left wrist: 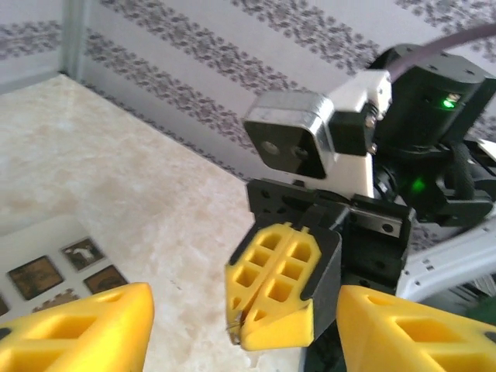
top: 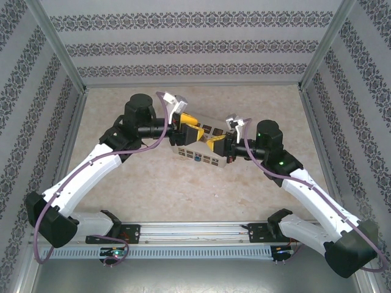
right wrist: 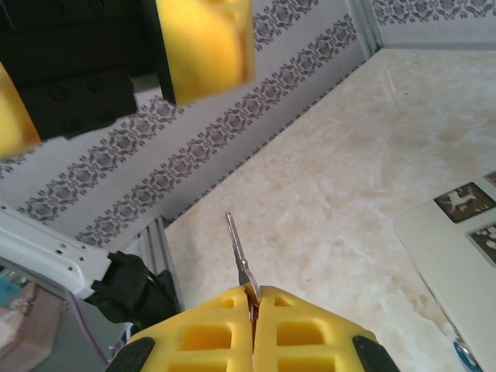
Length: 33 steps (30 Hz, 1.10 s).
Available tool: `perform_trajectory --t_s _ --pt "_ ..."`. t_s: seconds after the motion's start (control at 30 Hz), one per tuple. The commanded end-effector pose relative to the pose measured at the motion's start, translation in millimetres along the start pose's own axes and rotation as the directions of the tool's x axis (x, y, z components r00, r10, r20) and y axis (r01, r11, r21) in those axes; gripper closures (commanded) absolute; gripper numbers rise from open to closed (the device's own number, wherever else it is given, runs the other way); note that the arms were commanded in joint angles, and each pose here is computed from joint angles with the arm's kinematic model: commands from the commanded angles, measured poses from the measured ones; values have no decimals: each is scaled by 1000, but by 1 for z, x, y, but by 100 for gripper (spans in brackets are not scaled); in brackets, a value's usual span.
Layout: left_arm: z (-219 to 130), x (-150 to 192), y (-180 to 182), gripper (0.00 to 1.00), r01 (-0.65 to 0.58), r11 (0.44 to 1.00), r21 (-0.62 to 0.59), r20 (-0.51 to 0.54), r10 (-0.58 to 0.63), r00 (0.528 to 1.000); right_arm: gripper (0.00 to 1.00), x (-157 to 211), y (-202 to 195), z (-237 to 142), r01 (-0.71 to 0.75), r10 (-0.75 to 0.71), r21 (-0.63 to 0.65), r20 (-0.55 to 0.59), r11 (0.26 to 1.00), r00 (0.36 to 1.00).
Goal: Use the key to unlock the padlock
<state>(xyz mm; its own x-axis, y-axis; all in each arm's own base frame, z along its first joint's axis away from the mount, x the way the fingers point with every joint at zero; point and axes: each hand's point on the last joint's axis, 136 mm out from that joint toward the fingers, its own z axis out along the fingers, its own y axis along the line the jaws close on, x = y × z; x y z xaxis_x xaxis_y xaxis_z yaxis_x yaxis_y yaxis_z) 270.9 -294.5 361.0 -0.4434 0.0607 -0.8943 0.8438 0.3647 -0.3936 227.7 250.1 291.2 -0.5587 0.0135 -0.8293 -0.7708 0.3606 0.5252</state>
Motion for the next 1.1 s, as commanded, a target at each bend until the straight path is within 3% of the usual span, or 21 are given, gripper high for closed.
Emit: perform_trajectory --t_s 0.0,0.17,0.3,0.63,0.8,1.07 --pt "-16 -8 28 27 -18 983 -181 74 31 997 100 18 -19 0 18 -15 66 -37 998 999" --pt "-35 20 75 15 30 903 -428 96 12 995 100 37 -52 7 -47 59 150 -74 988 996" --pt "-44 52 109 13 101 837 -538 90 -63 994 100 50 -80 15 -121 143 202 -103 972 984" --pt "-20 128 140 13 275 800 -533 42 -300 953 100 62 -129 23 -259 286 217 -101 941 953" --pt "2 166 148 26 348 793 -501 -30 -417 908 100 67 -148 23 -305 335 230 -108 924 936" --pt "33 197 150 36 387 793 -469 -93 -481 872 100 89 -169 28 -345 392 268 -145 899 909"
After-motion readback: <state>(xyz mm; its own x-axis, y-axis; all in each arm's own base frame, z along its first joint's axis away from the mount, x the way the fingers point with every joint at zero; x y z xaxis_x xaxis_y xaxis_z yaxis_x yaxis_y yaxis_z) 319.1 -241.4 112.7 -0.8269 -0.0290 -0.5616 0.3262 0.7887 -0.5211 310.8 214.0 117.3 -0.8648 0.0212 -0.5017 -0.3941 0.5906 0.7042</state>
